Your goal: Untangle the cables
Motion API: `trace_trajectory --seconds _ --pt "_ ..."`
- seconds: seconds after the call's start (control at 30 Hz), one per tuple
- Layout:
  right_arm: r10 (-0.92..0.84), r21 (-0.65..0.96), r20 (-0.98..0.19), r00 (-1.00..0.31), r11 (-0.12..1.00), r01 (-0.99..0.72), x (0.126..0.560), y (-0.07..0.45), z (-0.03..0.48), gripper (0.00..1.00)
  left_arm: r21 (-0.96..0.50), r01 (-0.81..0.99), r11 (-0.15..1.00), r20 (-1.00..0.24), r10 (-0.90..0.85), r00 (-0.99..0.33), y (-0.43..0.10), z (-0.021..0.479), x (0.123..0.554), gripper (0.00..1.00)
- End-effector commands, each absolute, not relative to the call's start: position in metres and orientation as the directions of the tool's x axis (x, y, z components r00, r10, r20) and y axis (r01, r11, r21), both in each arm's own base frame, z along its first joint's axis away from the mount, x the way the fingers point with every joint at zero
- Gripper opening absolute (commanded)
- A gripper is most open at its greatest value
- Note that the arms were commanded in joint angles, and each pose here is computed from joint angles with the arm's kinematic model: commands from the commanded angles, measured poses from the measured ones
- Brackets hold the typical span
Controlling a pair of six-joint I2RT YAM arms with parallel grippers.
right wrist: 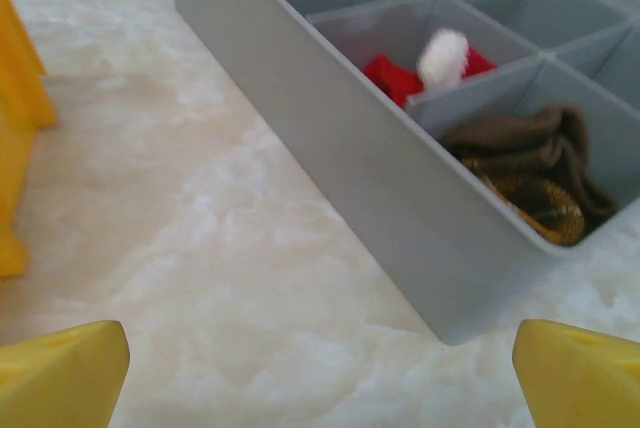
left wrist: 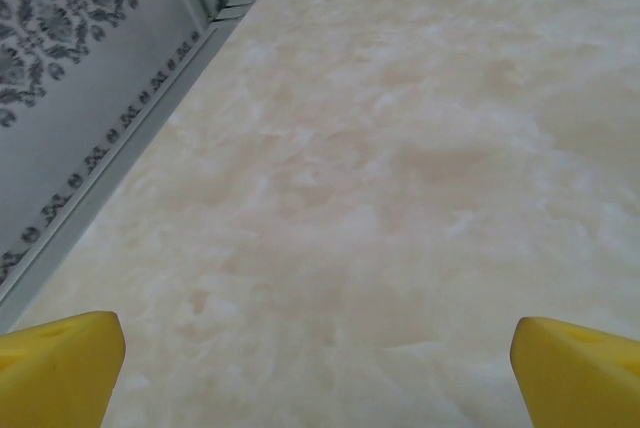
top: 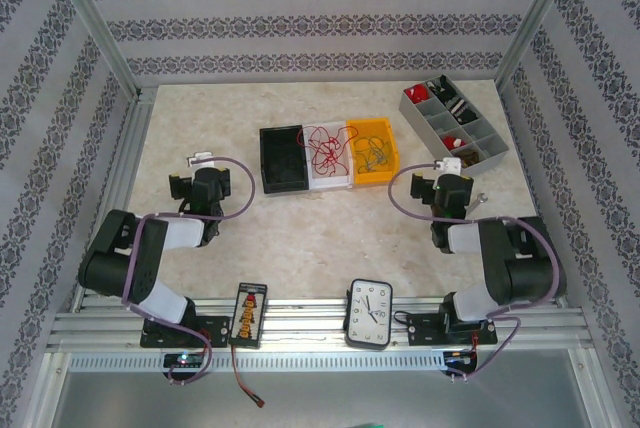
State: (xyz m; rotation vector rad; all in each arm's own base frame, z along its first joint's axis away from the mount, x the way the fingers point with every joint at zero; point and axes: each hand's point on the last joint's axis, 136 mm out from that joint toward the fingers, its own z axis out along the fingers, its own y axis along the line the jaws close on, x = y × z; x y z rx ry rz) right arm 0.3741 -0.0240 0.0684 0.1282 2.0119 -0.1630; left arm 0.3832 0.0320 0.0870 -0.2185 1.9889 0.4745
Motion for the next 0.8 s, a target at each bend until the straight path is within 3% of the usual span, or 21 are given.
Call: trace_trajectory --seconds 0.0,0.17,0.77 --pt "0.044 0.043 -0.947 -0.318 0.999 0.011 0.397 -0.002 0.105 0.98 0.155 -0.315 0.936 -0.948 0.051 -0.313 0.032 0.11 0.392 0.99" --pt "0.036 0.042 -0.951 -0.307 0.999 -0.012 0.398 0.002 0.105 0.98 0.084 -0.173 0.981 -0.944 0.023 -0.329 0.018 0.091 0.389 0.99" --pt "0.023 0.021 -0.949 -0.315 1.0 0.009 0.399 0.002 0.105 0.98 0.043 -0.202 0.978 -0.949 -0.024 -0.315 0.03 0.09 0.395 0.99"
